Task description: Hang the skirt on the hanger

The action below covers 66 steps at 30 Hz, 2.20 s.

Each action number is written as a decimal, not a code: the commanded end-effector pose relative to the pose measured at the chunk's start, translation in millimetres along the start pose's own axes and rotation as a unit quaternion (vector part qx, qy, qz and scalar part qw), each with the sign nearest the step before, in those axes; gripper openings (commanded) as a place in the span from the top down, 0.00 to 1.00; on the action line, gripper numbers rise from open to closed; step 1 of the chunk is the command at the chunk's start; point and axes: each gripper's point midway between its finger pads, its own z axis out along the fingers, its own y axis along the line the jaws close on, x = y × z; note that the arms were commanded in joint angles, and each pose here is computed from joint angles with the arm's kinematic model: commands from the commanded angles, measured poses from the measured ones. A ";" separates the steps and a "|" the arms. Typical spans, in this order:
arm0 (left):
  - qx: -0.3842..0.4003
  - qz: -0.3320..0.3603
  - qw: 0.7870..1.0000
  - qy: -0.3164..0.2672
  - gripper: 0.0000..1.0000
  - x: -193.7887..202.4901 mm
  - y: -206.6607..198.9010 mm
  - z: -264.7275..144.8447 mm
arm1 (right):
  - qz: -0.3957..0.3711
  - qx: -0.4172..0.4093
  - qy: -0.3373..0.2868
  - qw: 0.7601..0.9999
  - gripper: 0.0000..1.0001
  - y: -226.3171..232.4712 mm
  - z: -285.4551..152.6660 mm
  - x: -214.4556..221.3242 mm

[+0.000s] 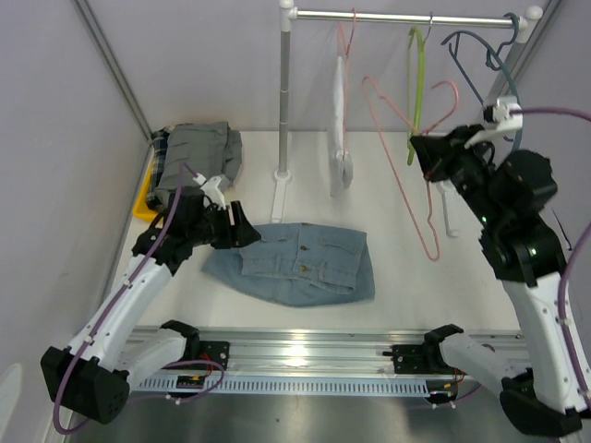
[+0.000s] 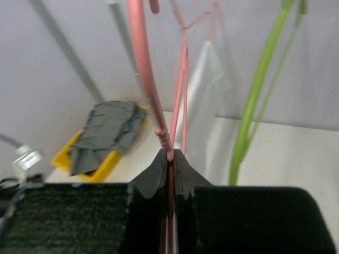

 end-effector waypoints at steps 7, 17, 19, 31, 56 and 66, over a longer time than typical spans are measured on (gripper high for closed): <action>-0.011 0.016 0.994 -0.109 0.35 -49.7 -20.4 -49.7 | 0.133 -0.251 0.164 0.945 1.00 87.5 -87.0 122.0; -0.028 -0.004 0.990 -0.136 0.36 -43.7 -19.8 -77.4 | 0.156 -0.370 0.235 0.885 1.00 168.3 -80.2 231.6; -0.029 -0.006 0.992 -0.122 0.36 -36.1 -16.7 -73.3 | 0.161 -0.379 0.265 0.872 1.00 180.5 -71.8 261.9; -0.037 -0.024 0.998 -0.045 0.39 21.9 2.7 -19.6 | 0.178 -0.359 0.264 0.877 1.00 194.4 -36.4 339.9; -0.211 -0.043 0.976 -0.011 0.47 78.3 76.0 37.7 | 0.226 -0.301 0.278 0.884 1.00 174.9 11.1 414.1; -0.233 -0.047 0.971 -0.017 0.43 81.6 89.6 62.9 | 0.219 -0.301 0.295 0.880 1.00 170.1 5.6 428.0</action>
